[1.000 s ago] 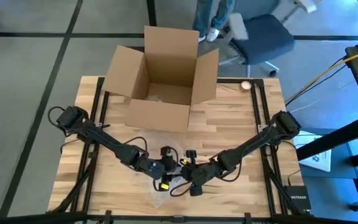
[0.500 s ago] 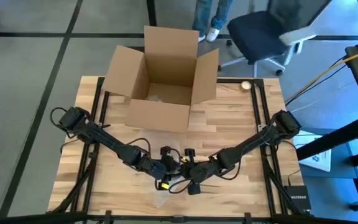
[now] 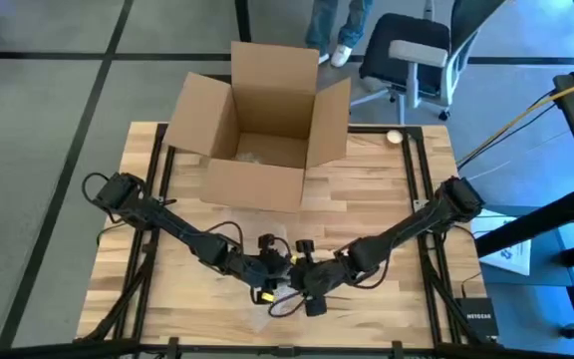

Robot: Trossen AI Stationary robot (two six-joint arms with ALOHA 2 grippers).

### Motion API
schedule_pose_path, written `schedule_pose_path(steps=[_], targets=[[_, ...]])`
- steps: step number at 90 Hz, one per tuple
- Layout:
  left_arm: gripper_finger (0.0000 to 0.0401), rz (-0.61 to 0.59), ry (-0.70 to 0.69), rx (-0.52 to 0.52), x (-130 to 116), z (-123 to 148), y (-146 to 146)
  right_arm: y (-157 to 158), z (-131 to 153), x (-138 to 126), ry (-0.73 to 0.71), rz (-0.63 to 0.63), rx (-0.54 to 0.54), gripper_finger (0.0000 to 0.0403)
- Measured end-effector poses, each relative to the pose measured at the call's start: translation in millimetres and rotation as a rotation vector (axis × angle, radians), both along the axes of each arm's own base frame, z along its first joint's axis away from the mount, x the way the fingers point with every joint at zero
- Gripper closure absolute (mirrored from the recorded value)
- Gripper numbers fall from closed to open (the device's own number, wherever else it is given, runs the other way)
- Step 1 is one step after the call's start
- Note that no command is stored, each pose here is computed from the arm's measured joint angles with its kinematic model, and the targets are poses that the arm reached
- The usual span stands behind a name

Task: Wrap mug
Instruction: Wrap the white mug with transparent bubble wrap

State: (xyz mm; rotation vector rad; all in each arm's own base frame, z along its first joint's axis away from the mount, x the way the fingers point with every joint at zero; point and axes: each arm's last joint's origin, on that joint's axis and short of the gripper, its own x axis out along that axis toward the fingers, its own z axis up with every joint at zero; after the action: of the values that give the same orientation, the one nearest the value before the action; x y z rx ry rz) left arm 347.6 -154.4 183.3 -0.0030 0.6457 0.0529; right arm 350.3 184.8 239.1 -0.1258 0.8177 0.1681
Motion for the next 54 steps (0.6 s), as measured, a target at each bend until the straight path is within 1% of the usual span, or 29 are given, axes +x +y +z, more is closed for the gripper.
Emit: schedule_pose_path(steps=[6,13,18,23,26,32,35,38,45,54], targets=[[0.0231,0.0,-0.001,0.0,-0.2,0.0,-0.4,-1.3,8.5,-0.3,0.024,-0.007,-0.033,0.0292],[0.0231,0.0,0.0,0.0,-0.2,0.0,-0.4,-4.6,17.4,1.7,0.008,-0.042,-0.085,0.0292],[0.0231,0.0,0.0,0.0,-0.1,0.0,-0.1,-7.7,21.7,4.1,-0.011,-0.072,-0.103,0.0293],[0.0231,-0.001,0.001,0.0,-0.1,0.0,-0.1,-10.5,22.7,6.3,-0.015,-0.081,-0.085,0.0302],[0.0231,-0.001,0.001,0.0,-0.1,-0.1,-0.1,-13.1,22.2,7.4,0.001,-0.081,-0.054,0.0314],[0.0231,-0.001,0.001,0.0,-0.1,-0.3,-0.1,-17.0,16.8,9.6,0.054,-0.072,-0.009,0.0352],[0.0231,-0.002,0.002,0.0,-0.2,-0.3,-0.1,-18.6,14.3,9.6,0.079,-0.063,0.0,0.0375],[0.0231,-0.001,0.002,0.0,-0.2,-0.3,-0.1,-20.5,11.0,10.4,0.087,-0.063,0.002,0.0388],[0.0231,-0.002,0.003,0.0,-0.2,-0.4,-0.1,-24.0,3.9,18.6,0.065,-0.064,0.033,0.039],[0.0231,-0.003,0.005,0.0,-0.3,-1.0,-0.1,-28.7,-11.3,25.2,0.126,-0.054,0.066,0.0397]])
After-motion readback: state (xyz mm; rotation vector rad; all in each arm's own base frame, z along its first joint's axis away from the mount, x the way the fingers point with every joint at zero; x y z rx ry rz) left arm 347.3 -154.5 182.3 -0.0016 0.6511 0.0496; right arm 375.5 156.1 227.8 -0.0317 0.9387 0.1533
